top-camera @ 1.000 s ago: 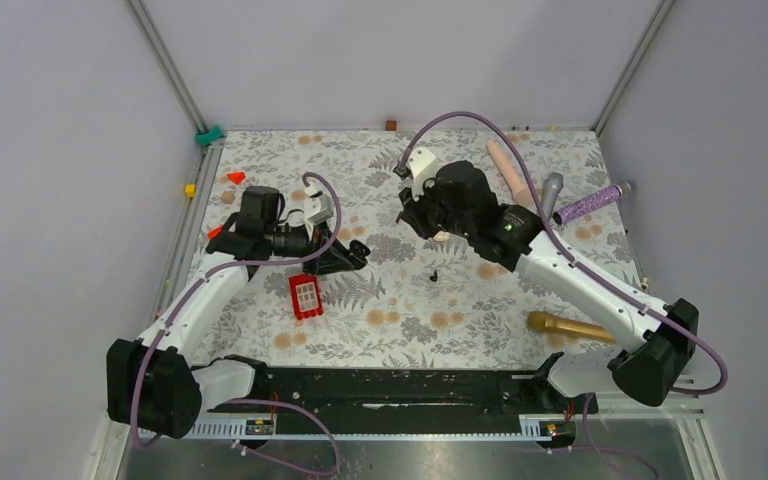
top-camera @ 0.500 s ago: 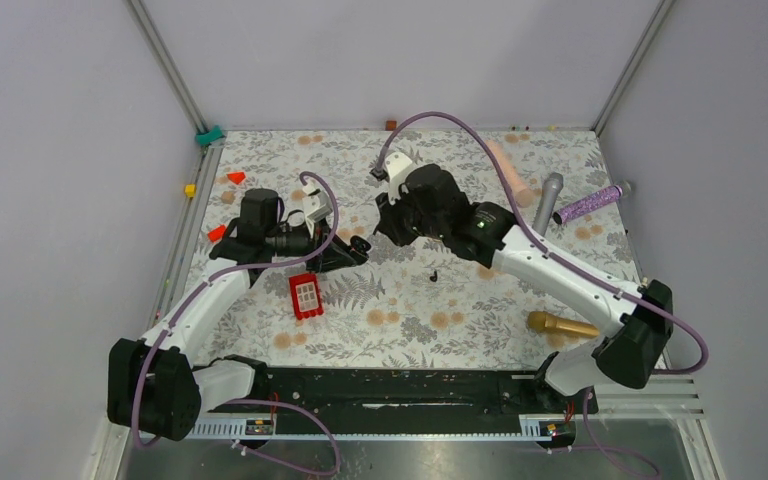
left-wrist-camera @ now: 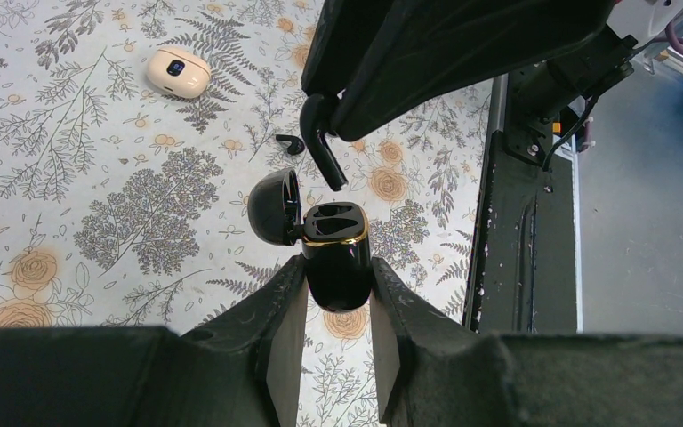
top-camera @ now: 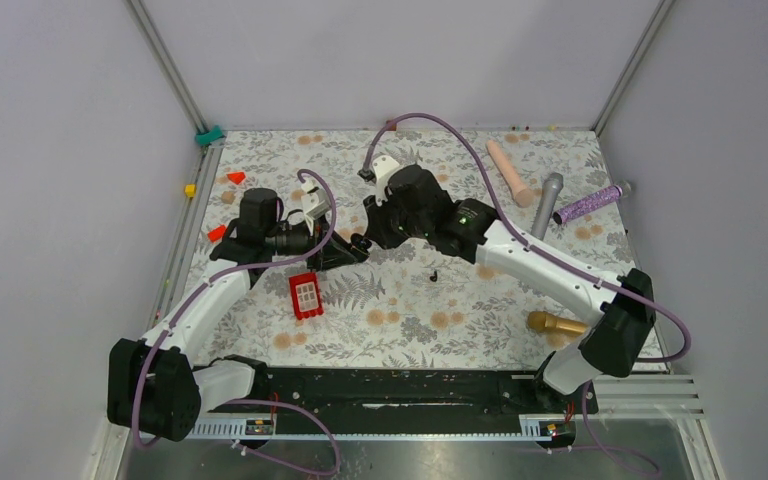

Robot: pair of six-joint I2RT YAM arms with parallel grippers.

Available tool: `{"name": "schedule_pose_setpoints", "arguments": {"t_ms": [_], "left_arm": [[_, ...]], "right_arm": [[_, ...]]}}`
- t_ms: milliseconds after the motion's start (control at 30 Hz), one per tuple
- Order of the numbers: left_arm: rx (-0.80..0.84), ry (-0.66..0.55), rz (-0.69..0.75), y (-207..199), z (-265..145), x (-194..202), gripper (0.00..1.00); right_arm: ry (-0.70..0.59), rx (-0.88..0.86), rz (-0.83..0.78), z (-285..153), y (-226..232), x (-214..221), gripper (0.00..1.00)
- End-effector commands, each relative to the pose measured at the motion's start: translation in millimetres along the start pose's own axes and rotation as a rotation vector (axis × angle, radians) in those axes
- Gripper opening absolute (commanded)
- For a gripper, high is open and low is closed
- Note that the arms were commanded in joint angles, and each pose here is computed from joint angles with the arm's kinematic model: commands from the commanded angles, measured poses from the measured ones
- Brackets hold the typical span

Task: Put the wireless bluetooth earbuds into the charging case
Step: Insert the left earbud into the left side groove of the charging case.

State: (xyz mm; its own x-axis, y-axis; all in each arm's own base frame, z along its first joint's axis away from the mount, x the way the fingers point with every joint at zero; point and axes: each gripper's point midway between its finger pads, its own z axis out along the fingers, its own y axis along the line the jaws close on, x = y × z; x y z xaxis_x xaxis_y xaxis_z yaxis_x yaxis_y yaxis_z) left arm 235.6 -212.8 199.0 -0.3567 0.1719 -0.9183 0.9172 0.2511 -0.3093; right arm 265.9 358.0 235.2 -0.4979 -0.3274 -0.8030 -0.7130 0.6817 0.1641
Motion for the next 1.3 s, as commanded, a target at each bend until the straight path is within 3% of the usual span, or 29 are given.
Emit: {"name": "schedule_pose_setpoints", "arguments": {"t_ms": [0,1267], "left_arm": [[0.004,-0.028,0.032,0,1,-9,0.0],[0.012,-0.023,0.013,0,2,-7,0.0]], "right_arm": [[-0.03,-0.033,0.01,-3,15,-17,0.19],[-0.009,0.031,-0.057,6,12,-18,0.18]]}}
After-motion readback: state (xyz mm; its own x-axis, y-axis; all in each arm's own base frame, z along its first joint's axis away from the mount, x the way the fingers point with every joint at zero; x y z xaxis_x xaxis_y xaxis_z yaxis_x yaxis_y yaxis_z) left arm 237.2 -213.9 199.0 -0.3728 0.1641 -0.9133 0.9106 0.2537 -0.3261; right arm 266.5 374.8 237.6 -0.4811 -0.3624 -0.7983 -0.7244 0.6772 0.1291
